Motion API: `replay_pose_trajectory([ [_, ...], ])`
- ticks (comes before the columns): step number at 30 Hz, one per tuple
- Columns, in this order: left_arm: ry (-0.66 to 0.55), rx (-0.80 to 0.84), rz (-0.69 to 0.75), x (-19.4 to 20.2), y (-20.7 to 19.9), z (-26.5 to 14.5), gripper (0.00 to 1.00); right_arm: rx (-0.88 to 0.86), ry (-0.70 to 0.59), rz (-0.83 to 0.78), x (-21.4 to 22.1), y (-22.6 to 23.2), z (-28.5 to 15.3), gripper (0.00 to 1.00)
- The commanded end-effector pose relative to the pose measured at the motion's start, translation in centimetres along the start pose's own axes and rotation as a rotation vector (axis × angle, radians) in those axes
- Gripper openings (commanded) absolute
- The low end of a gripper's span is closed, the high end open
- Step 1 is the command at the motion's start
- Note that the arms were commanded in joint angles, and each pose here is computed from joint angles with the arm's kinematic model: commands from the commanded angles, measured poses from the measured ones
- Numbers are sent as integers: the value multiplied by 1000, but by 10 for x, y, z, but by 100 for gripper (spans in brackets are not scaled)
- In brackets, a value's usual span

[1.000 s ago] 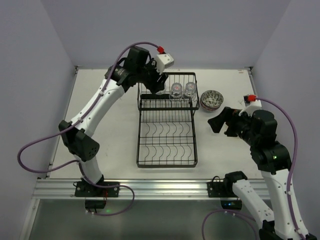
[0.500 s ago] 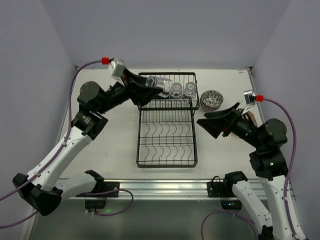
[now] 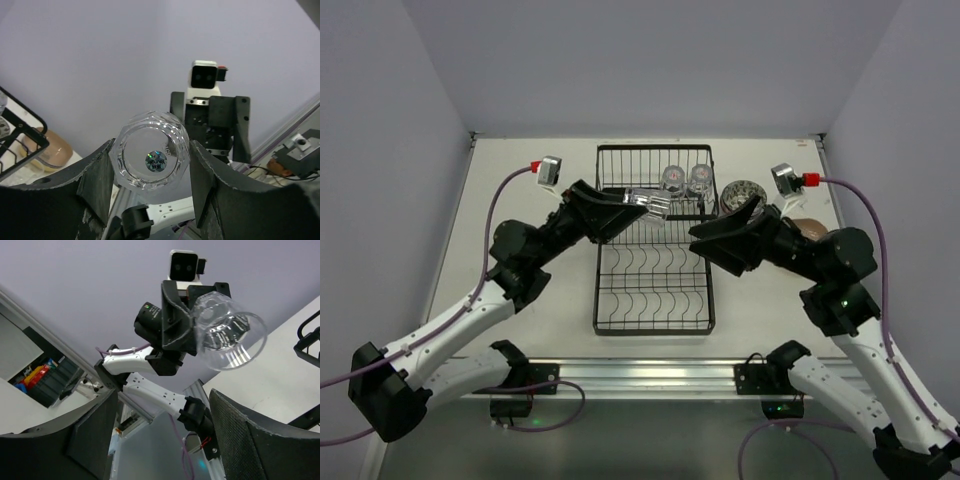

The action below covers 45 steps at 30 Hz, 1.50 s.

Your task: Unload the mixed dishes from the dish rack

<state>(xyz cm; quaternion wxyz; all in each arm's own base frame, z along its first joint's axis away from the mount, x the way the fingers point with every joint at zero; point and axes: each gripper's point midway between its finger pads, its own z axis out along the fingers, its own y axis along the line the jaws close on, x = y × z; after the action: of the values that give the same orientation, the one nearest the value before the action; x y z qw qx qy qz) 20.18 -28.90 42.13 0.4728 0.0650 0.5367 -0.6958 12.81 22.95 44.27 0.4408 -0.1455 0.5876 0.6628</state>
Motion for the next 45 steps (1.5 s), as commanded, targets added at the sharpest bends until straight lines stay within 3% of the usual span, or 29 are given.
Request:
replay_pose_trajectory([
  [1, -97, 92, -56, -16, -28, 0, 0, -16, -45, -49, -16, 5, 16, 74],
  [11, -97, 89, -110, -2, -24, -1, 0, -18, -13, -62, -13, -4, 46, 60],
  [16, -92, 83, -129, 3, -21, -3, 0, -7, 2, -61, -8, -15, 58, 36],
  [21, -95, 70, -143, 5, -16, -5, 0, -4, -1, -76, -10, -17, 66, 33],
  [24, -101, 70, -145, 4, -16, -7, 0, 1, -2, -81, -9, -20, 68, 13],
  [25, -102, 71, -140, 4, -17, -8, 0, 7, -3, -83, -9, -22, 69, 0],
  [27, -101, 54, -132, 4, -16, -8, 1, 27, -16, -90, -9, -24, 64, 0],
  [28, -108, 44, -104, 1, -16, -9, 31, 43, -22, -102, -10, -26, 62, 0],
  [30, -122, -14, -88, -2, -8, -9, 64, 105, -49, -110, -13, -30, 51, 0],
  [31, -136, -25, -50, -7, -10, -12, 99, 133, -49, -127, -12, -34, 47, 0],
  [35, -181, -208, 104, -29, 4, -22, 100, 381, -43, -146, -12, -53, 6, 0],
  [40, -205, -443, 334, -59, 14, -56, 100, 885, -83, -257, -29, -101, -80, 0],
  [41, -187, -530, 396, -63, 24, -68, 100, 1010, -24, -260, -22, -112, -103, 0],
  [43, -164, -617, 450, -66, 31, -85, 100, 1203, -22, -273, -27, -131, -136, 0],
  [45, -118, -697, 522, -67, 39, -101, 100, 1304, 103, -240, -11, -152, -153, 0],
])
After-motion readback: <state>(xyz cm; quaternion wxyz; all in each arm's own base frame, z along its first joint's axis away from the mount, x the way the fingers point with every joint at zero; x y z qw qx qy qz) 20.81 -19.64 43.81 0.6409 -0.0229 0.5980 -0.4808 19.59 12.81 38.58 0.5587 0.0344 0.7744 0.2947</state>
